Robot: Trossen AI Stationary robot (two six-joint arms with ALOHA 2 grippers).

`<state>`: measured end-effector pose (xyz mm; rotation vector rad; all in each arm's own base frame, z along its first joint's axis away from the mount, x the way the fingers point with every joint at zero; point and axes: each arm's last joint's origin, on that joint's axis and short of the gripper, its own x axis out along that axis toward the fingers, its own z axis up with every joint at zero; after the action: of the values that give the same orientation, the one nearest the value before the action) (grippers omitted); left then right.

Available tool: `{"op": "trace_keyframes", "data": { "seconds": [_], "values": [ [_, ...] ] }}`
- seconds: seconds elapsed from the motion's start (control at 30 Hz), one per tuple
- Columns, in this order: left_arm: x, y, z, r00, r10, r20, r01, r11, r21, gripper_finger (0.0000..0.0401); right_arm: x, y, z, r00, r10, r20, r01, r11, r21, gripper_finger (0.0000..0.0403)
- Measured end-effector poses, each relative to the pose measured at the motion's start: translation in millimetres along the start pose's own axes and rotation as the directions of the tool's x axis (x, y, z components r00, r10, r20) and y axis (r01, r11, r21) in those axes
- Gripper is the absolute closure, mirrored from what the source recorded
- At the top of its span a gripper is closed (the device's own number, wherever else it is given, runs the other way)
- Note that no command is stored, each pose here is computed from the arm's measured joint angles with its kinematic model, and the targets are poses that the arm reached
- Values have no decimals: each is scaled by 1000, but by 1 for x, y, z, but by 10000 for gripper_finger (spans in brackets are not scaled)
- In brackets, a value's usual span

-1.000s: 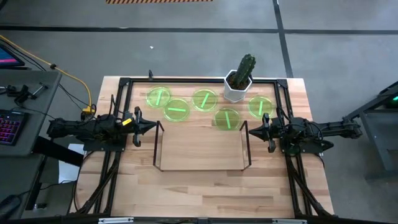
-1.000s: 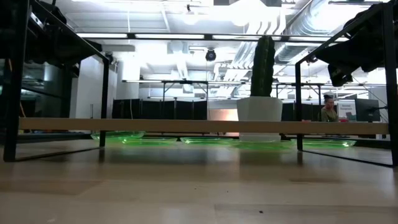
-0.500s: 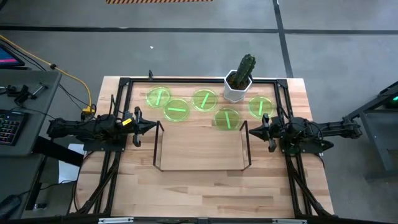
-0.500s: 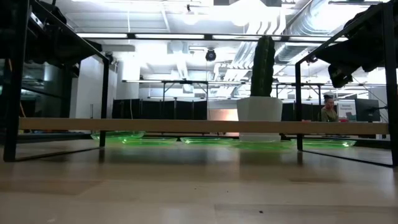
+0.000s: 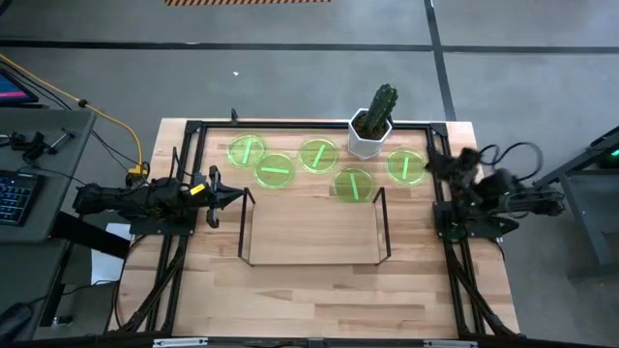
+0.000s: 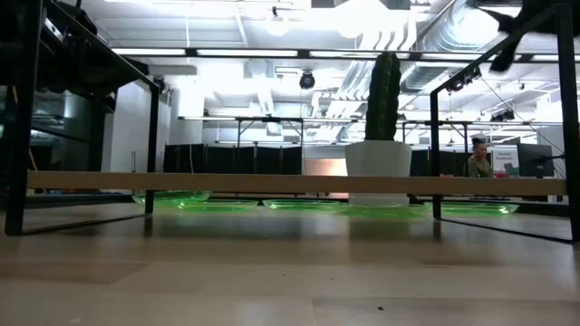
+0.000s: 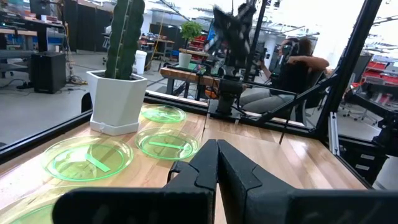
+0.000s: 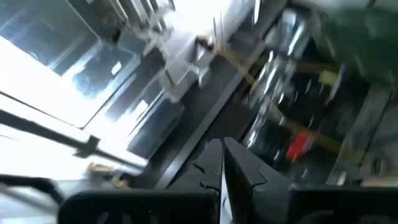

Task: Place and stack plates onto a shelf
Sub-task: Put the green transparent plate on the shelf

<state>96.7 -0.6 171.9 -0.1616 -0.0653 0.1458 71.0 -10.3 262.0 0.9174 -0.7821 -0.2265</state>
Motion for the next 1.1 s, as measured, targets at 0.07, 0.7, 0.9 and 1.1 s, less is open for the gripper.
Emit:
{"op": "trace_keyframes", "data": {
  "seconds": [0.07, 0.7, 0.9, 1.1],
  "values": [
    [0, 0, 0, 1000, 0, 0, 0, 1000, 0, 401, 13, 13, 6, 995, -95, -24, 91, 988, -127, 401],
    [0, 0, 0, 1000, 0, 0, 0, 1000, 0, 401, 58, -46, -16, -22, -999, -43, 904, -2, -428, 242],
    [0, 0, 0, 1000, 0, 0, 0, 1000, 0, 401, 60, -77, -35, -206, -978, -37, 901, -175, -396, 234],
    [0, 0, 0, 1000, 0, 0, 0, 1000, 0, 401, 58, -93, -47, -328, -945, 0, 900, -312, -304, 234]
  ]
}}
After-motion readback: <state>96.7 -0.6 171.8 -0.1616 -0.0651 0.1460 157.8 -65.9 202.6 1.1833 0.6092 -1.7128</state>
